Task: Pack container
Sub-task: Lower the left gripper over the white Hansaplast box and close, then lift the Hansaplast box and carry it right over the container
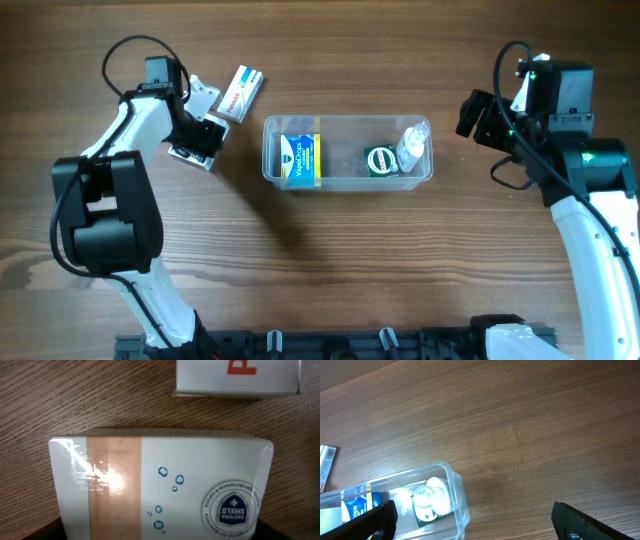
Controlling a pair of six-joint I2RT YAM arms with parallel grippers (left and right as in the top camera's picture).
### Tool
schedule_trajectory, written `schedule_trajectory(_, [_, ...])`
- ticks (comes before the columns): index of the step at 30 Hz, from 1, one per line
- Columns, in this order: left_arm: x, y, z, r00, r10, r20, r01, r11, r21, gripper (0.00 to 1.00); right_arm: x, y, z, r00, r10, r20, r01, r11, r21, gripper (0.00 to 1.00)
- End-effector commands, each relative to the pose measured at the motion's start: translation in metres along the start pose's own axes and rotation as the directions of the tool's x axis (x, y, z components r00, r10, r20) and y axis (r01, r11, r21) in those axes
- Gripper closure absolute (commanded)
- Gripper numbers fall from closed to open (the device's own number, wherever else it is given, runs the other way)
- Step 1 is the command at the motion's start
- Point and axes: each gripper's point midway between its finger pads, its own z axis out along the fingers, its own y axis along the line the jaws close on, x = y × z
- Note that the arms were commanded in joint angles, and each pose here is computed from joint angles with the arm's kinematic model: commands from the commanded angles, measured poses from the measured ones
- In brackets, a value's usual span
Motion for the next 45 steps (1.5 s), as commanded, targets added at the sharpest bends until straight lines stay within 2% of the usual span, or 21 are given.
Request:
schedule_trajectory(1, [0.004, 0.001, 0.003, 1.000, -0.007, -0.014, 0.007, 1.000, 0.002, 0.26, -0.004, 0.000, -0.002, 1.000, -0.013, 0.010, 0.013, 1.000, 0.004, 0.00])
schedule_trajectory(8, [-0.011, -0.003, -0.018, 0.999, 0.014, 0.041, -0.013, 1.000, -0.018, 0.30, -0.004, 0.000, -0.002, 1.000, -0.013, 0.010, 0.013, 1.000, 0.003, 0.00])
schedule_trajectory(10, [-0.016, -0.004, -0.029, 0.998, 0.014, 0.066, -0.013, 1.000, -0.028, 0.28, -0.004, 0.000, -0.002, 1.000, -0.013, 0.010, 0.013, 1.000, 0.003, 0.00])
schedule_trajectory(14, [-0.031, -0.009, -0.053, 0.991, -0.014, 0.130, 0.020, 0.999, -0.045, 0.25, -0.004, 0.000, -0.002, 1.000, -0.013, 0.010, 0.013, 1.000, 0.003, 0.00])
schedule_trajectory(21, [-0.059, -0.033, -0.101, 0.963, -0.086, 0.256, 0.098, 0.995, -0.035, 0.26, -0.004, 0.000, -0.002, 1.000, -0.013, 0.010, 0.013, 1.000, 0.003, 0.00])
schedule_trajectory(25, [-0.075, -0.064, -0.133, 0.936, -0.110, 0.334, 0.118, 0.993, -0.004, 0.27, -0.004, 0.000, -0.002, 1.000, -0.013, 0.010, 0.012, 1.000, 0.004, 0.00])
schedule_trajectory(29, [-0.087, -0.100, -0.168, 0.894, -0.190, 0.407, 0.177, 0.982, 0.069, 0.28, -0.004, 0.000, -0.002, 1.000, -0.013, 0.010, 0.013, 1.000, 0.004, 0.00])
schedule_trajectory(34, [-0.095, -0.146, -0.208, 0.849, -0.226, 0.478, 0.172, 0.973, 0.155, 0.28, -0.004, 0.000, -0.002, 1.000, -0.013, 0.010, 0.012, 1.000, 0.004, 0.00])
schedule_trajectory(38, [-0.095, -0.180, -0.219, 0.840, -0.253, 0.481, 0.164, 0.962, 0.218, 0.28, -0.004, 0.000, -0.002, 1.000, -0.013, 0.010, 0.013, 1.000, 0.004, 0.00])
schedule_trajectory(45, [-0.093, -0.237, -0.211, 0.856, -0.303, 0.418, 0.176, 0.933, 0.315, 0.29, -0.004, 0.000, -0.002, 1.000, -0.013, 0.010, 0.013, 1.000, 0.003, 0.00])
